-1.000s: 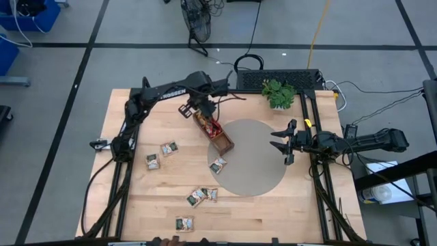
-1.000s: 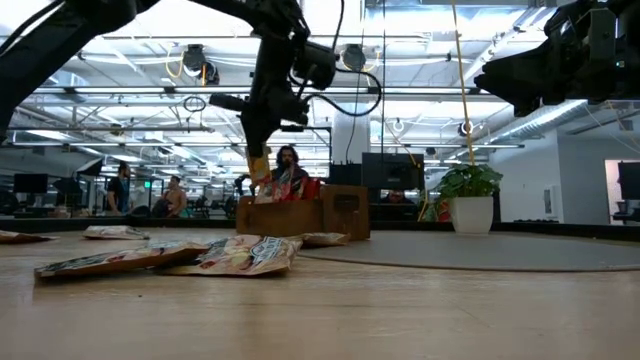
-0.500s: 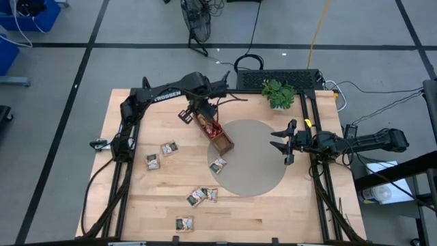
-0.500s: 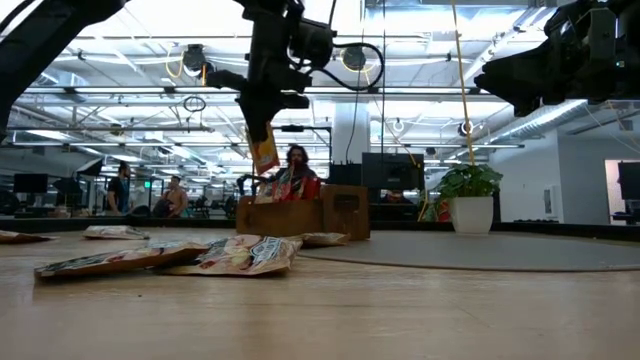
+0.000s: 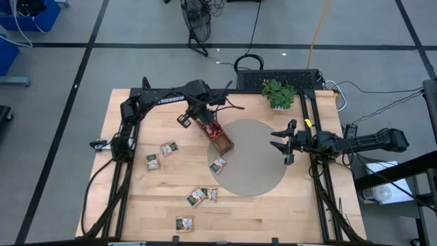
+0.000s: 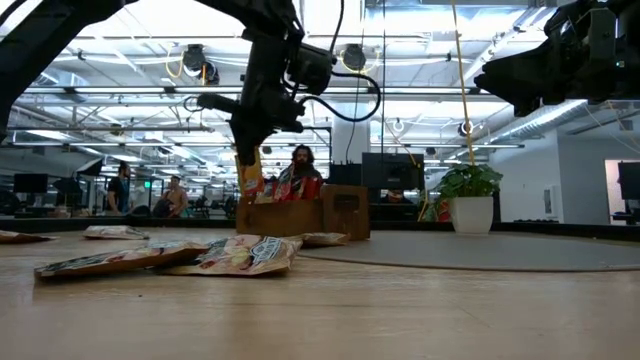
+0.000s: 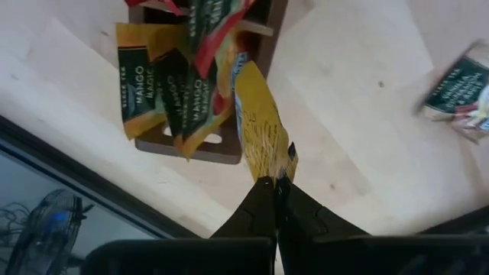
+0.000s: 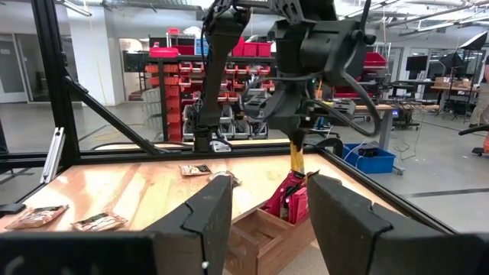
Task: Pick & Place Tea
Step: Adjust the yellow tea bag in wooden organizer
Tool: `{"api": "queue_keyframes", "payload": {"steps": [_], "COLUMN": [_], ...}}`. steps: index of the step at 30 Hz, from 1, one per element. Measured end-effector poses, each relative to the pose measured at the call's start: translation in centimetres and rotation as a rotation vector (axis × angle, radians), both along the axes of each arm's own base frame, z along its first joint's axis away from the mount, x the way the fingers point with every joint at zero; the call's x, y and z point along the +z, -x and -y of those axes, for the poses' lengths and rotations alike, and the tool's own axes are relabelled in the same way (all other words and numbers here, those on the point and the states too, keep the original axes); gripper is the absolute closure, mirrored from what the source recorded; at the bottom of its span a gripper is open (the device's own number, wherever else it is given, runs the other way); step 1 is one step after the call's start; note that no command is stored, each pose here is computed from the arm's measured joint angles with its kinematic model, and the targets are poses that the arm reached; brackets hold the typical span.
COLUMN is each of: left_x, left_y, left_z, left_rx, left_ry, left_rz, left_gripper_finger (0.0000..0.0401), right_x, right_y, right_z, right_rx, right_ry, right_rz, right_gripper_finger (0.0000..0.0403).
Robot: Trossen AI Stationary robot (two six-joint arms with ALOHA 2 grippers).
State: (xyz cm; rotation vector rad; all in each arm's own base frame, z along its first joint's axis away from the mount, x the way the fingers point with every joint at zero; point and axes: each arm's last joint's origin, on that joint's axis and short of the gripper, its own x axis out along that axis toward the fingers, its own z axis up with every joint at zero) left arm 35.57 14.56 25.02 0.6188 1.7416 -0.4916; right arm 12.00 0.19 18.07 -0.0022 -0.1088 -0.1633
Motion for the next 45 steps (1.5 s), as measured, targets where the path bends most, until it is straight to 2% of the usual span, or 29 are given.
{"api": "queue_keyframes", "payload": {"steps": [10, 28, 45], "left_x": [-0.5, -0.5, -3.4], "left_y": [-0.5, -0.5, -1.3], "left_z": [-0.2, -0.3, -0.6], "left_rx": [-0.045, -0.034, -0.047], "left_ry": [-0.011, -0.003, 0.024], "left_rz": [0.049, 0.056, -0.031], "left_gripper_finger": [0.0400, 0.0400, 0.0400], "right_x": [0.0, 0.0, 0.0], "right_y": [0.0, 0.0, 0.0], "right_z": [0.0, 0.0, 0.0], "right_rx": [0.000, 0.000, 0.000], "right_ry": [0.000, 0.000, 0.000], "right_rz": [0.000, 0.000, 0.000], "right_gripper_finger": [0.0248, 0.0248, 0.0248]}}
